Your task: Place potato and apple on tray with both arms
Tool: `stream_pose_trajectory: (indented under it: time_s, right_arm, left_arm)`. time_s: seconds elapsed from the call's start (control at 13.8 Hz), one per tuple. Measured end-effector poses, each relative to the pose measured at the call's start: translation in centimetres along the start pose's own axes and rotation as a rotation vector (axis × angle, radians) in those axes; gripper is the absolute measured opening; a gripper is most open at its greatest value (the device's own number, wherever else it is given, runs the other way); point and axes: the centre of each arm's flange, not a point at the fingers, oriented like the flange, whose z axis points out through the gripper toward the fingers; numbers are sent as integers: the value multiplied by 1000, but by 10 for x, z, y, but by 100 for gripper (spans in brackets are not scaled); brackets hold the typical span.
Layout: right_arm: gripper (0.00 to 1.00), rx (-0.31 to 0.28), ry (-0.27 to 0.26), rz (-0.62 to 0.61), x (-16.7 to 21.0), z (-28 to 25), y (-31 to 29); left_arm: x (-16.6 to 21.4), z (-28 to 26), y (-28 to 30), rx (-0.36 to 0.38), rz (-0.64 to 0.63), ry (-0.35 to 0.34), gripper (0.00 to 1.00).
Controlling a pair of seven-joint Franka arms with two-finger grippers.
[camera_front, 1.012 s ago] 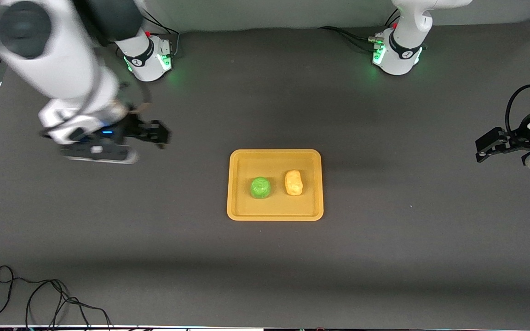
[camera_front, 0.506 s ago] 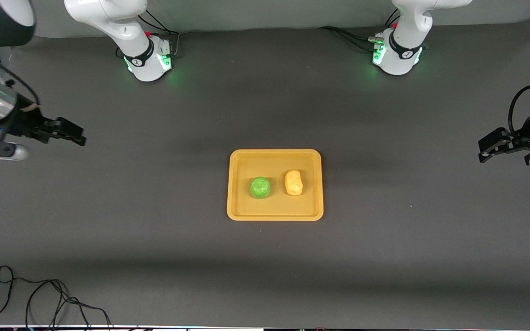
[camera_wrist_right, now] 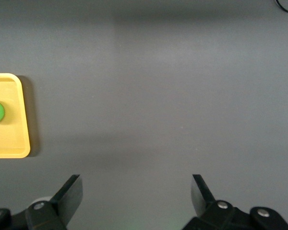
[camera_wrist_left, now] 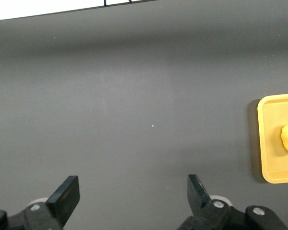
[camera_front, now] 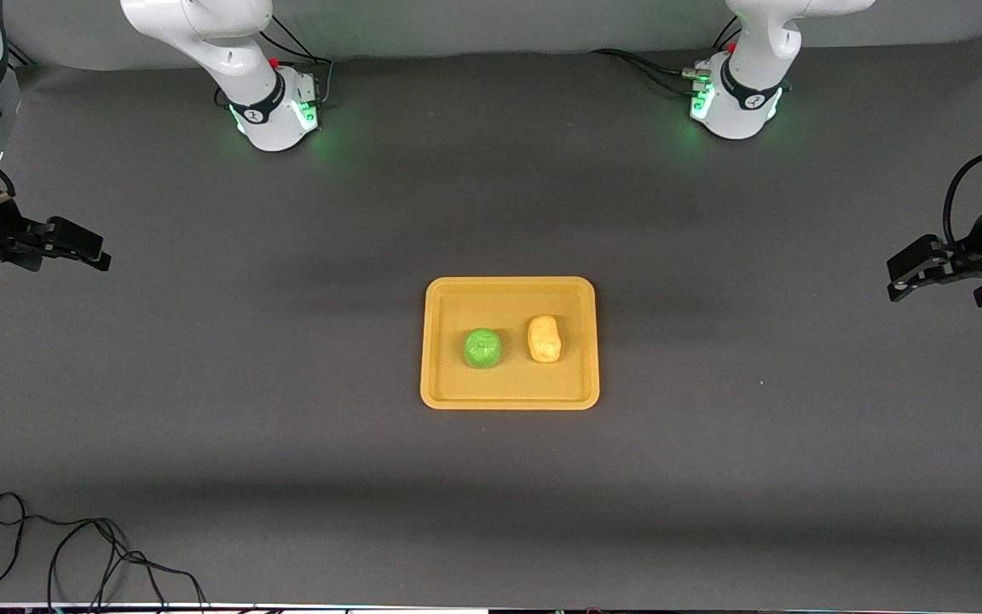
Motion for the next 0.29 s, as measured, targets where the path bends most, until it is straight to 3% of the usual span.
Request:
stream_pose_trajectory:
  time_s: [0.29]
  right_arm:
    - [100,-3,-1,-6,0,0,0]
  left_arm:
    - [0,0,0,0,0,1,100]
